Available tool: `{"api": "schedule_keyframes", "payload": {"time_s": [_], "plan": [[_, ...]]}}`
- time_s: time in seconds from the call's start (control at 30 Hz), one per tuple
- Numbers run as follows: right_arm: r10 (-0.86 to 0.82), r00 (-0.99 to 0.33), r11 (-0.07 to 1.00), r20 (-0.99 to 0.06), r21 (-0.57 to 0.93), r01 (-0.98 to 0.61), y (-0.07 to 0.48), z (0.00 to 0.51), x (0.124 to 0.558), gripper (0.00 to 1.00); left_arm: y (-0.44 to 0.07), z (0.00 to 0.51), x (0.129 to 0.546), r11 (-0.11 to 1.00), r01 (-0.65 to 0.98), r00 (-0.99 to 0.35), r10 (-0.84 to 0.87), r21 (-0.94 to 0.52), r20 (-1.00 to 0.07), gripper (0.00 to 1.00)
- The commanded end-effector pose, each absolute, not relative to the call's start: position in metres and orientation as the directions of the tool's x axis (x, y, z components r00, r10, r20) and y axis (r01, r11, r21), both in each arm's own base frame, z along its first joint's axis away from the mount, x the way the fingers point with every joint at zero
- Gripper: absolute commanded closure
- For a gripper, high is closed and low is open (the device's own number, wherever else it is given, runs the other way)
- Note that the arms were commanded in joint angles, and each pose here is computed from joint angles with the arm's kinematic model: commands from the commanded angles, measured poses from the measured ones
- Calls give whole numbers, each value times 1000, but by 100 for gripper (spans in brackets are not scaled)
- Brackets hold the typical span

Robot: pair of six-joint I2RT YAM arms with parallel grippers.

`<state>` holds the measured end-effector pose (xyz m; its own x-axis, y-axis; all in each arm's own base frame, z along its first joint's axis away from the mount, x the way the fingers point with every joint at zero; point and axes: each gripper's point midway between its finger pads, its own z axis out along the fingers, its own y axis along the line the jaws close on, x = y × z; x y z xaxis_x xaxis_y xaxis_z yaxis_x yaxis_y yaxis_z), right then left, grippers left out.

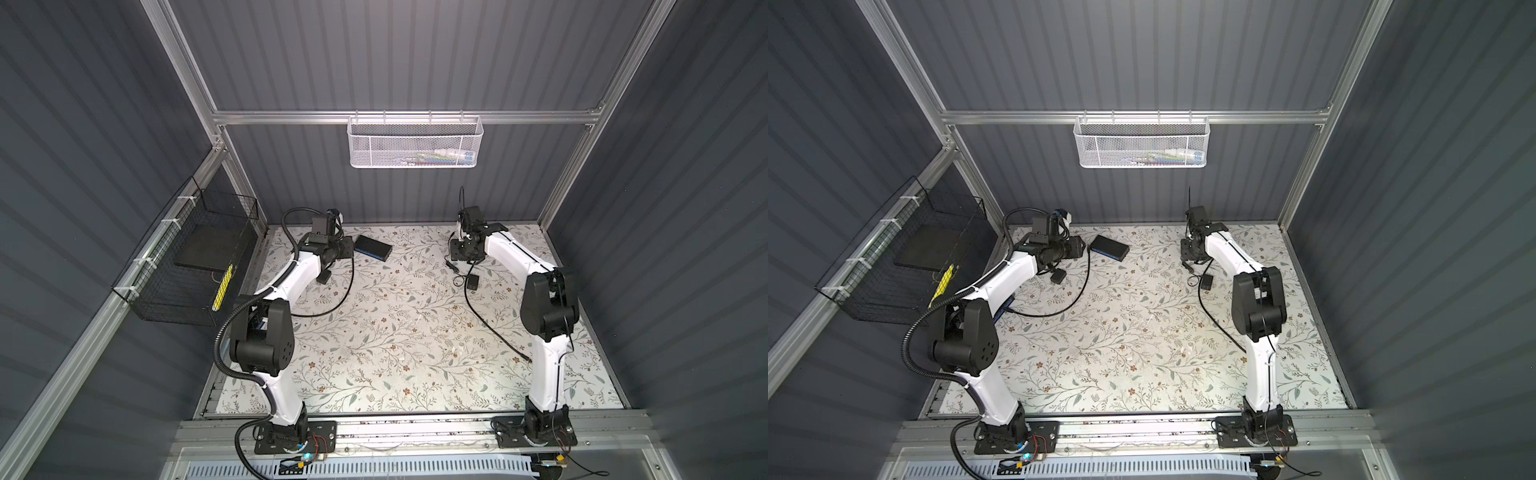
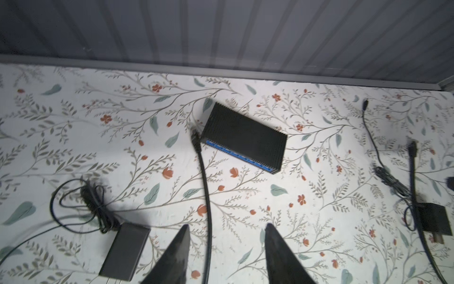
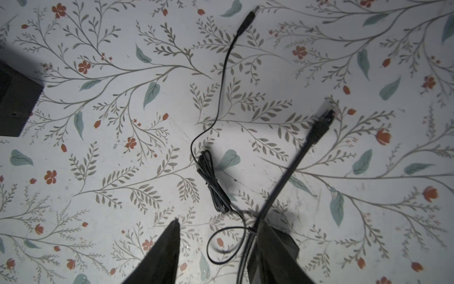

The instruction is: Insert the plug into the switch port

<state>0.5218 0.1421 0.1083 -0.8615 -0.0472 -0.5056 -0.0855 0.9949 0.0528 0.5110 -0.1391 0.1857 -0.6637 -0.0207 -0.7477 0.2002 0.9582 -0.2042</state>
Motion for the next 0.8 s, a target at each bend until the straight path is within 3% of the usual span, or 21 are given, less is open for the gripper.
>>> {"api": "schedule_keyframes", "payload": {"time_s": [0.0, 0.27, 0.53, 0.67, 0.77], "plan": [[-66, -857, 986, -510, 98, -135, 164, 115, 523, 48, -162, 156, 528, 936, 272, -697, 29, -226, -717, 50], [-45, -872, 979, -487, 153, -136, 178, 106, 497, 45, -191, 121, 589, 915, 285, -711, 1, -287, -704, 45], [-55, -871, 969, -488, 185, -165, 205, 99, 477, 34, -195, 111, 628, 918, 312, -686, 38, -246, -727, 38], [-29, -861, 952, -508, 249, -179, 233, 100, 488, 30, -194, 114, 636, 917, 324, -661, 44, -232, -749, 31], [21, -850, 929, -526, 325, -178, 256, 102, 503, 28, -185, 110, 642, 924, 315, -651, 43, -218, -758, 20]]}}
